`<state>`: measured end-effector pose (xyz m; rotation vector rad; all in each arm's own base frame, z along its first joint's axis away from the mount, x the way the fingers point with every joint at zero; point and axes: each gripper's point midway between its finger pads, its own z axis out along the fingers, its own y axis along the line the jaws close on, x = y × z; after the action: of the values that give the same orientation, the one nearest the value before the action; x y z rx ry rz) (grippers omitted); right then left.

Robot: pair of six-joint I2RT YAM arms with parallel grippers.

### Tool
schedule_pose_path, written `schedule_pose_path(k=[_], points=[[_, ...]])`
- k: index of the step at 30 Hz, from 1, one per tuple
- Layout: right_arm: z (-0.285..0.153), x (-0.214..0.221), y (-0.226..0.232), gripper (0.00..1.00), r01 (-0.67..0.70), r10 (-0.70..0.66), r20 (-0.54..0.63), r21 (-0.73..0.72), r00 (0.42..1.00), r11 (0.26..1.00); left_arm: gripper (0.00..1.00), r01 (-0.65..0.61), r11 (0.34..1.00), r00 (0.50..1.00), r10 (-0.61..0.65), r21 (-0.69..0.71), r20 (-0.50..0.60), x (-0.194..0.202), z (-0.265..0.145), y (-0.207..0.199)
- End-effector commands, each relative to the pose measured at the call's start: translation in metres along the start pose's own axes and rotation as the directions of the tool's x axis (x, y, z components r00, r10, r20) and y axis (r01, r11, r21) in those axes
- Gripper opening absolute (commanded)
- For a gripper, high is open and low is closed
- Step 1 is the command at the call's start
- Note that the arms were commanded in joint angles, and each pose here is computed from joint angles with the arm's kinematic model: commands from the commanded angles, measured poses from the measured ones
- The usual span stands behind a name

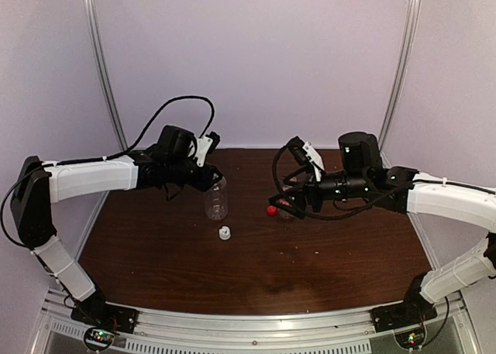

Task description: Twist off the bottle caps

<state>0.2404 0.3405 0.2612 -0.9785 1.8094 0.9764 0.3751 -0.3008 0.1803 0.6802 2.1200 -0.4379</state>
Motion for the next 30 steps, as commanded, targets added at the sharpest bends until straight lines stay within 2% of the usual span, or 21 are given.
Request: schedule_pose_path(k=[1,10,15,17,20,30], points=[[-0.003,-0.005,-0.005,1.00,0.000,-0.001,0.025,0.023,1.000,1.000,0.11,0.018,0.999,0.998,-0.020,0.031,0.066,-0.015,0.002,-0.004],[-0.005,-0.006,-0.006,1.00,-0.002,0.002,0.026,0.032,1.000,0.999,0.26,0.026,0.999,0.998,-0.028,0.029,0.059,-0.012,0.000,-0.001],[-0.005,-0.003,-0.007,1.00,-0.008,0.007,0.023,0.033,1.000,0.999,0.43,0.024,0.999,0.997,-0.026,0.031,0.078,-0.020,-0.009,-0.002],[-0.005,-0.002,-0.007,1.00,-0.011,0.010,0.021,0.033,1.000,0.999,0.55,0.022,0.999,0.995,-0.025,0.032,0.092,-0.024,-0.014,-0.002],[-0.005,-0.001,-0.007,1.00,-0.014,0.013,0.022,0.035,1.000,0.999,0.67,0.019,0.999,0.994,-0.022,0.031,0.106,-0.030,-0.022,-0.003],[-0.007,-0.001,-0.011,1.00,-0.019,0.018,0.025,0.054,1.000,0.998,0.77,0.018,0.999,0.987,-0.023,0.034,0.160,-0.047,-0.051,-0.004]])
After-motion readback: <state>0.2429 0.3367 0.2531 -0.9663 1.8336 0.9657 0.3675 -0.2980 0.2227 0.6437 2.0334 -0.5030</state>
